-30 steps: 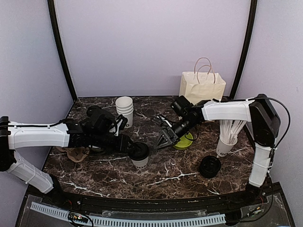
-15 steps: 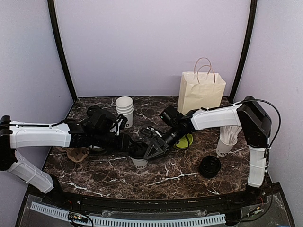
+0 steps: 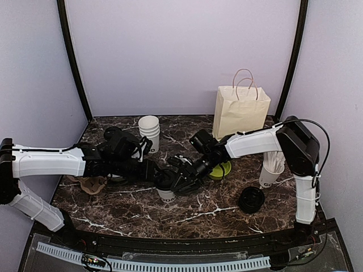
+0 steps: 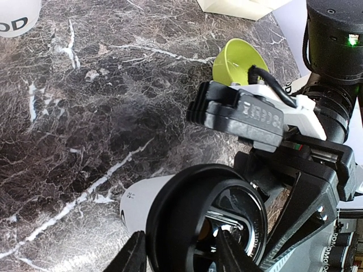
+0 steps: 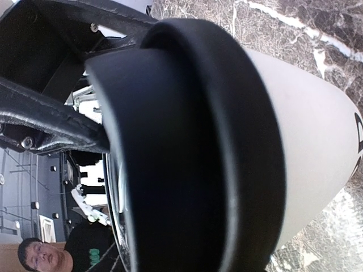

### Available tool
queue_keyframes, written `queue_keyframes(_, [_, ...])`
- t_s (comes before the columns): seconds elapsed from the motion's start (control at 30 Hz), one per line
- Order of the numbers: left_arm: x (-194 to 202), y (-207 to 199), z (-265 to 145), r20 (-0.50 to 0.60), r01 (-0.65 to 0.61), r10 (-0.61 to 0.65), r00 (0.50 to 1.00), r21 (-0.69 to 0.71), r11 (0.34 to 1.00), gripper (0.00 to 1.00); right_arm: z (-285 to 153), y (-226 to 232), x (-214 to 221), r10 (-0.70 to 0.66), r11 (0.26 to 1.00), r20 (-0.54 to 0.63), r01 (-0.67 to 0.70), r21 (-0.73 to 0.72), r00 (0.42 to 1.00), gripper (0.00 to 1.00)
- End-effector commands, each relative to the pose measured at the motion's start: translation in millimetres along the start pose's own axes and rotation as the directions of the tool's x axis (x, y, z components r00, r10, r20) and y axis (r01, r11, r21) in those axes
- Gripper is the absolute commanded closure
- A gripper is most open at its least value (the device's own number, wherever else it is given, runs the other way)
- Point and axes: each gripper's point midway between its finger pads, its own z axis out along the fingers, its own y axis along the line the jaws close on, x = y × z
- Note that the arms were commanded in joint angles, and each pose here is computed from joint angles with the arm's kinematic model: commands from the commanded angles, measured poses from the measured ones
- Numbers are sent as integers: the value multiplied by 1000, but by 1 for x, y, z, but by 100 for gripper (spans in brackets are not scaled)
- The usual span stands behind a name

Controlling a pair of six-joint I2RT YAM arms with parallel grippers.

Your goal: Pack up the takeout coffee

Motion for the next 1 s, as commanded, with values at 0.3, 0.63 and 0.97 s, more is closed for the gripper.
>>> queue_keyframes(0.3, [42, 32, 4, -118, 20, -34, 992, -117, 993, 58, -24, -79, -38, -98, 884, 103, 39, 466, 990, 66])
queue_keyframes(0.63, [13, 9, -17, -37, -34, 31, 999, -85, 996, 47, -31, 15, -38, -305, 936, 56, 289, 201, 951, 57])
queue_keyframes(0.97, [-15, 4, -49, 56, -93, 102, 993, -141, 986, 5, -56, 39, -39, -454, 844, 20, 423, 331, 891, 48])
